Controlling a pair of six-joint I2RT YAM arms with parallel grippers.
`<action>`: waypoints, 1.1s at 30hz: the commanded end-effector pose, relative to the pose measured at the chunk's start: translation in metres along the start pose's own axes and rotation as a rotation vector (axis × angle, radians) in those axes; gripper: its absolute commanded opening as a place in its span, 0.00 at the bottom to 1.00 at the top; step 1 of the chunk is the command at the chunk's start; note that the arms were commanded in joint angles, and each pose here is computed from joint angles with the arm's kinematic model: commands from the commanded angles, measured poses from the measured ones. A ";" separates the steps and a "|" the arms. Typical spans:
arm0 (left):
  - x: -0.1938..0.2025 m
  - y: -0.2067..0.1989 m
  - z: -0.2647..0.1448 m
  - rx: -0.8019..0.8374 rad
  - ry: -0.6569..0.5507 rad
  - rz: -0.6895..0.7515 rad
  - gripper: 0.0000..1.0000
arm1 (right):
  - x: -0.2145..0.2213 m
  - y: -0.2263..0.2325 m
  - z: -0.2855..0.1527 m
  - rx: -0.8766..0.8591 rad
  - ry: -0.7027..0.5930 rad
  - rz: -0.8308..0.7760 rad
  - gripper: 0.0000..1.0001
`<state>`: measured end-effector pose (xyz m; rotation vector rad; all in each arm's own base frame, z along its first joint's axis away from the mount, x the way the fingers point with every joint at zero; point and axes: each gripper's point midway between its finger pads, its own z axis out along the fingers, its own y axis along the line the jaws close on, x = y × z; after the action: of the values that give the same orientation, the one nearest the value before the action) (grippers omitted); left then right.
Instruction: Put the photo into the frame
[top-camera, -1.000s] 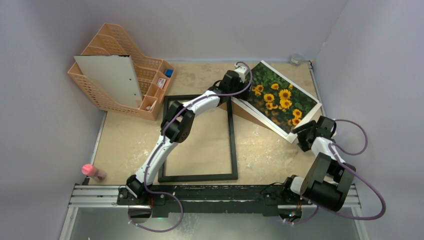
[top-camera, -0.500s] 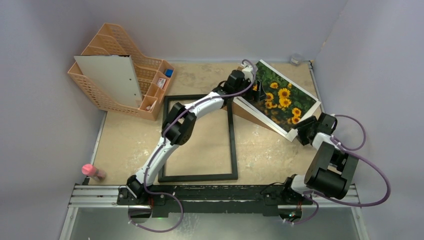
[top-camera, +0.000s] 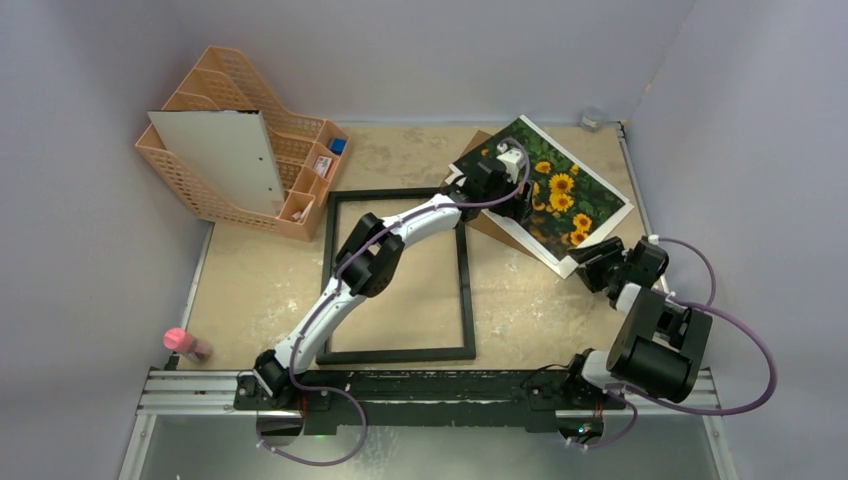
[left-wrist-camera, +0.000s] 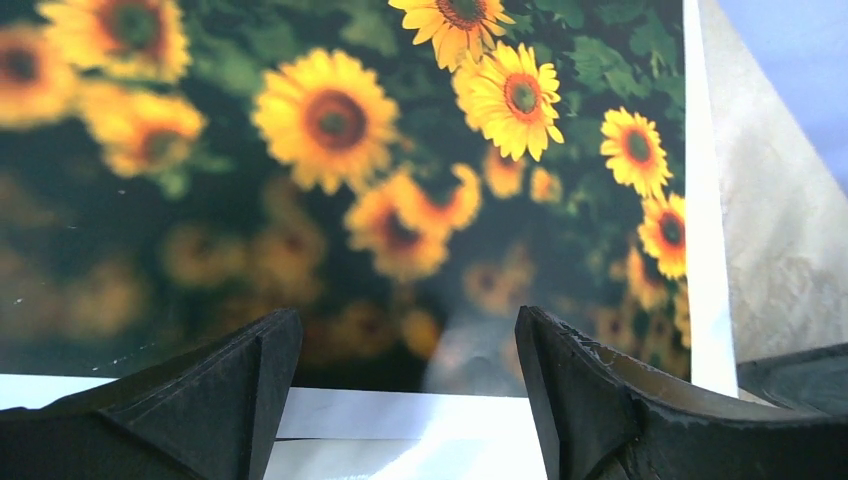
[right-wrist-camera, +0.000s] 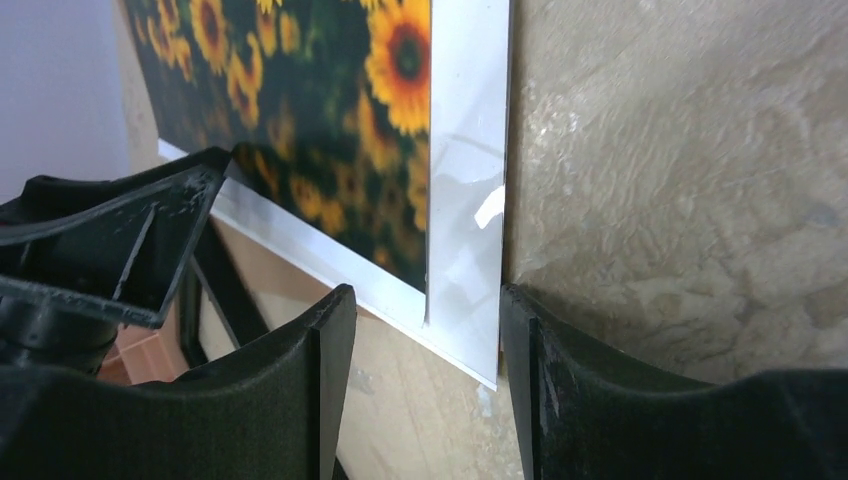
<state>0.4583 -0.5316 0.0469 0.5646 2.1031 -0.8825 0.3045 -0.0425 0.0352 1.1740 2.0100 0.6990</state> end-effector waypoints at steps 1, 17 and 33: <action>0.093 0.054 0.002 -0.186 0.250 0.026 0.84 | 0.004 0.039 -0.009 -0.200 0.022 -0.025 0.56; 0.097 0.056 0.000 -0.198 0.266 0.016 0.83 | -0.017 0.045 -0.007 -0.214 -0.060 -0.069 0.49; 0.087 0.044 0.000 -0.168 0.247 -0.043 0.83 | -0.019 0.066 0.005 -0.376 -0.013 -0.162 0.17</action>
<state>0.4672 -0.5235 0.0431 0.5564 2.1083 -0.7749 0.3341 -0.0358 0.0585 0.9800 1.8836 0.8723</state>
